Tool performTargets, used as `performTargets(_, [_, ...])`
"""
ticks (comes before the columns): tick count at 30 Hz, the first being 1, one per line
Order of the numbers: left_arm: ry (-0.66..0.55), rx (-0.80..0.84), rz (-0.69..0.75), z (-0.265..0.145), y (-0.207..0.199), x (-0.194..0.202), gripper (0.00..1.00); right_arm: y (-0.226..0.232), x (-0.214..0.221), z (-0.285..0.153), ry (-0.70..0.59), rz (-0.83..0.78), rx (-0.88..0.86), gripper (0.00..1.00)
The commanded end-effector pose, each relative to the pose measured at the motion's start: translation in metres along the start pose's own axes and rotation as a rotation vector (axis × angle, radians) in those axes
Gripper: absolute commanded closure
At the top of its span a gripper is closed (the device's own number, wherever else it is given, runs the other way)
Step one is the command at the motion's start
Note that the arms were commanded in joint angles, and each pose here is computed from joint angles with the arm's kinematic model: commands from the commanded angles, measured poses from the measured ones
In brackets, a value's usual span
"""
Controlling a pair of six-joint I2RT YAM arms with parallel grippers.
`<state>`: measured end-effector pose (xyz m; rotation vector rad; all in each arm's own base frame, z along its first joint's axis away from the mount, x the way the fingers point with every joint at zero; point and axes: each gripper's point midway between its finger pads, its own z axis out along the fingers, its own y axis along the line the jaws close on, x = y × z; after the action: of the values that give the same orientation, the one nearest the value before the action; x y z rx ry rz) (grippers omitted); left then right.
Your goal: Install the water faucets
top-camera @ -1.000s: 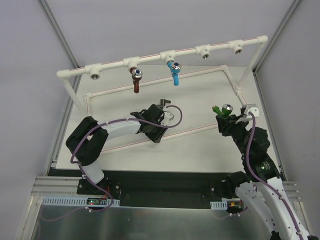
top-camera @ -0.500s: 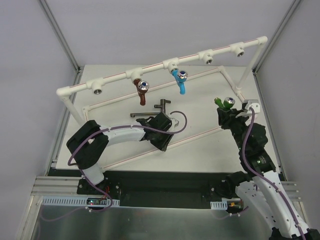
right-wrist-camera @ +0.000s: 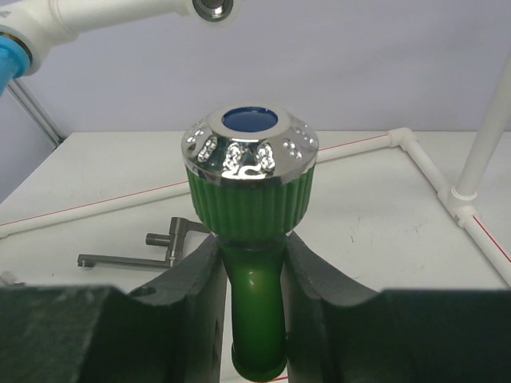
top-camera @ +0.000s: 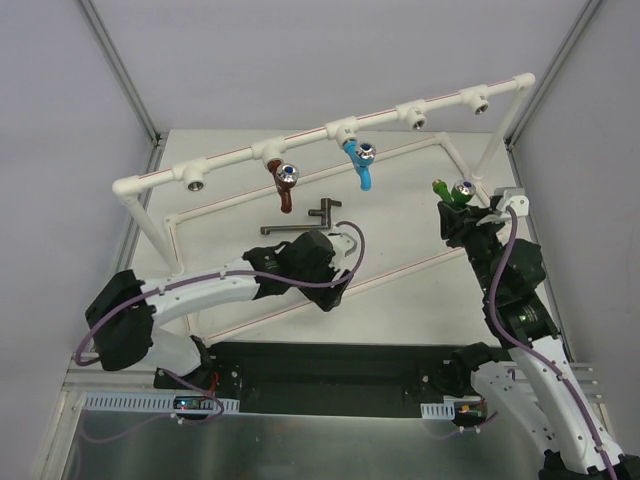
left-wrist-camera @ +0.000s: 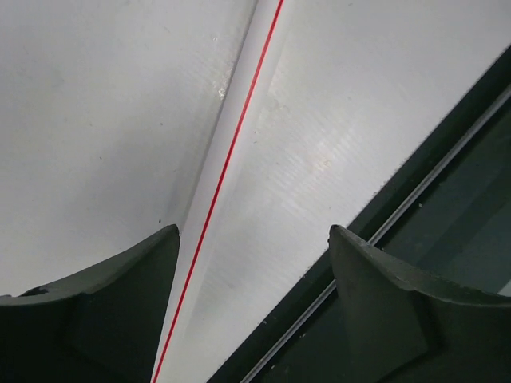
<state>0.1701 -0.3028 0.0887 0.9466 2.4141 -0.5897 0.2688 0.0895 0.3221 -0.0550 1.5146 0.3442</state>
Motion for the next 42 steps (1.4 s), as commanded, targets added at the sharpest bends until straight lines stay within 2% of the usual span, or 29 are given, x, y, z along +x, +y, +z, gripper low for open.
performTargets(1, [-0.180, 0.047, 0.127, -0.047, -0.017, -0.031, 0.24, 0.004, -0.040, -0.004, -0.102, -0.021, -0.012, 0.98])
performTargets(5, [-0.362, 0.179, 0.284, -0.107, -0.043, -0.054, 0.26, 0.003, -0.041, -0.007, -0.087, -0.033, -0.007, 0.98])
performTargets(7, [-0.484, 0.239, 0.356, -0.151, -0.056, -0.065, 0.27, 0.003, -0.045, -0.009, -0.091, -0.036, -0.005, 0.98])
performTargets(9, [-0.612, 0.297, 0.417, -0.197, -0.069, -0.076, 0.26, 0.003, -0.048, -0.010, -0.090, -0.040, -0.004, 0.98])
performTargets(13, [-0.745, 0.371, 0.520, -0.256, -0.087, -0.084, 0.21, 0.003, -0.051, -0.011, -0.091, -0.042, -0.004, 0.98])
performTargets(17, [-0.843, 0.302, 0.552, -0.301, -0.085, -0.107, 0.19, 0.005, -0.053, -0.011, -0.092, -0.042, -0.012, 0.98])
performTargets(20, [-0.879, 0.125, 0.512, -0.322, -0.062, -0.137, 0.20, 0.005, -0.049, -0.013, -0.068, -0.045, -0.014, 0.98])
performTargets(22, [-0.858, -0.057, 0.455, -0.326, -0.032, -0.149, 0.20, 0.006, -0.049, -0.013, -0.064, -0.049, -0.019, 0.98])
performTargets(25, [-0.862, -0.282, 0.460, -0.351, 0.002, -0.170, 0.20, 0.006, -0.051, -0.016, -0.059, -0.065, -0.021, 0.98])
performTargets(28, [-0.884, -0.408, 0.463, -0.380, 0.025, -0.183, 0.19, 0.007, -0.053, -0.019, -0.057, -0.076, -0.028, 0.98])
performTargets(29, [-0.889, -0.472, 0.429, -0.392, 0.045, -0.189, 0.19, 0.007, -0.052, -0.020, -0.055, -0.078, -0.031, 0.98])
performTargets(32, [-0.837, -0.499, 0.395, -0.394, 0.078, -0.194, 0.18, 0.007, -0.053, -0.021, -0.056, -0.087, -0.035, 0.98])
performTargets(35, [-0.725, -0.443, 0.415, -0.375, 0.090, -0.191, 0.15, 0.007, -0.053, -0.023, -0.054, -0.101, -0.038, 0.98])
performTargets(38, [-0.629, -0.468, 0.438, -0.363, 0.109, -0.182, 0.13, 0.007, -0.053, -0.025, -0.053, -0.106, -0.041, 0.98])
performTargets(42, [-0.569, -0.437, 0.466, -0.351, 0.121, -0.178, 0.12, 0.012, -0.053, -0.025, -0.038, -0.112, -0.063, 0.98])
